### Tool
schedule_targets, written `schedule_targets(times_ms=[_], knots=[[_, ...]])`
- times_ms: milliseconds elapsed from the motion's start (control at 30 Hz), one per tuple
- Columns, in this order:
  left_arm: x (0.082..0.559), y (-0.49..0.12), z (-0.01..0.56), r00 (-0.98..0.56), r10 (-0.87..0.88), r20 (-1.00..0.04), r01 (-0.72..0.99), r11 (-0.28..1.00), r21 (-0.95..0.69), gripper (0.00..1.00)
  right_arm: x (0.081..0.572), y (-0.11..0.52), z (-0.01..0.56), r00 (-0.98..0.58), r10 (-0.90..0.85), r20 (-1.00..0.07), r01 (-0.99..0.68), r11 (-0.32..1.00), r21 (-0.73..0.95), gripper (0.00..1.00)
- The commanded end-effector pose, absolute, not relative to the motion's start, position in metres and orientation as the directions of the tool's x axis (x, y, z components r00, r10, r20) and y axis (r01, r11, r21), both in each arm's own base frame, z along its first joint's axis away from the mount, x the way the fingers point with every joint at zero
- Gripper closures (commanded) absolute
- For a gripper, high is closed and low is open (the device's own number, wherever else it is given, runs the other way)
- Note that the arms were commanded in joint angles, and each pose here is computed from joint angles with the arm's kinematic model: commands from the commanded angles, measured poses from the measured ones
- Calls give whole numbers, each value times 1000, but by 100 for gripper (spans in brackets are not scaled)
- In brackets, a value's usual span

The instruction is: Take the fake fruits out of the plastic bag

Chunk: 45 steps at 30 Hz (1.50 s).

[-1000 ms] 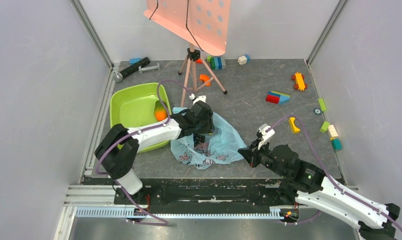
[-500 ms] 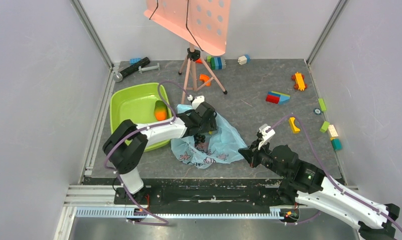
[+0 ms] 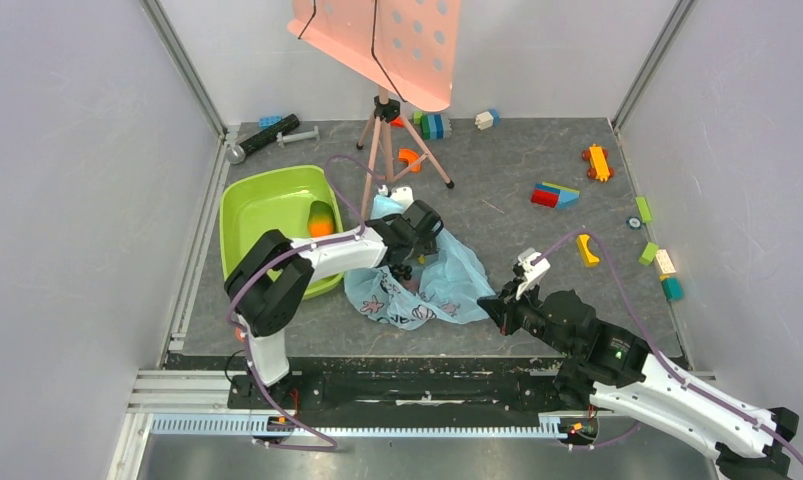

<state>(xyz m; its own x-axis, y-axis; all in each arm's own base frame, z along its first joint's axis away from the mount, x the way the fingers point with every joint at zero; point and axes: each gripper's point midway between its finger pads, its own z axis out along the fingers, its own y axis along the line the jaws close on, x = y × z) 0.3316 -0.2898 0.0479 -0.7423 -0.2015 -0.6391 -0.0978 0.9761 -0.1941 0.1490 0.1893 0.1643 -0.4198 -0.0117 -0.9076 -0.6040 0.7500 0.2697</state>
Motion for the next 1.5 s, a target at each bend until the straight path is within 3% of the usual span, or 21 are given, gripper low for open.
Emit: schedule_targets(times_ms=[0, 733, 1300, 1467], knots=[[350, -275, 51, -704, -219, -676, -163, 976, -147, 14, 151, 189, 172, -403, -10, -915, -607, 751, 259, 100], [352, -246, -4, -814, -36, -580, -106, 991, 87, 20, 152, 185, 175, -400, 1, -917, -594, 761, 260, 100], [347, -260, 7, -812, -54, -581, -51, 998, -21, 49, 153, 184, 176, -399, 7, -917, -587, 766, 261, 100], [348, -266, 24, -794, -70, -604, -29, 997, -76, 65, 153, 183, 174, -401, 5, -916, -584, 769, 260, 100]])
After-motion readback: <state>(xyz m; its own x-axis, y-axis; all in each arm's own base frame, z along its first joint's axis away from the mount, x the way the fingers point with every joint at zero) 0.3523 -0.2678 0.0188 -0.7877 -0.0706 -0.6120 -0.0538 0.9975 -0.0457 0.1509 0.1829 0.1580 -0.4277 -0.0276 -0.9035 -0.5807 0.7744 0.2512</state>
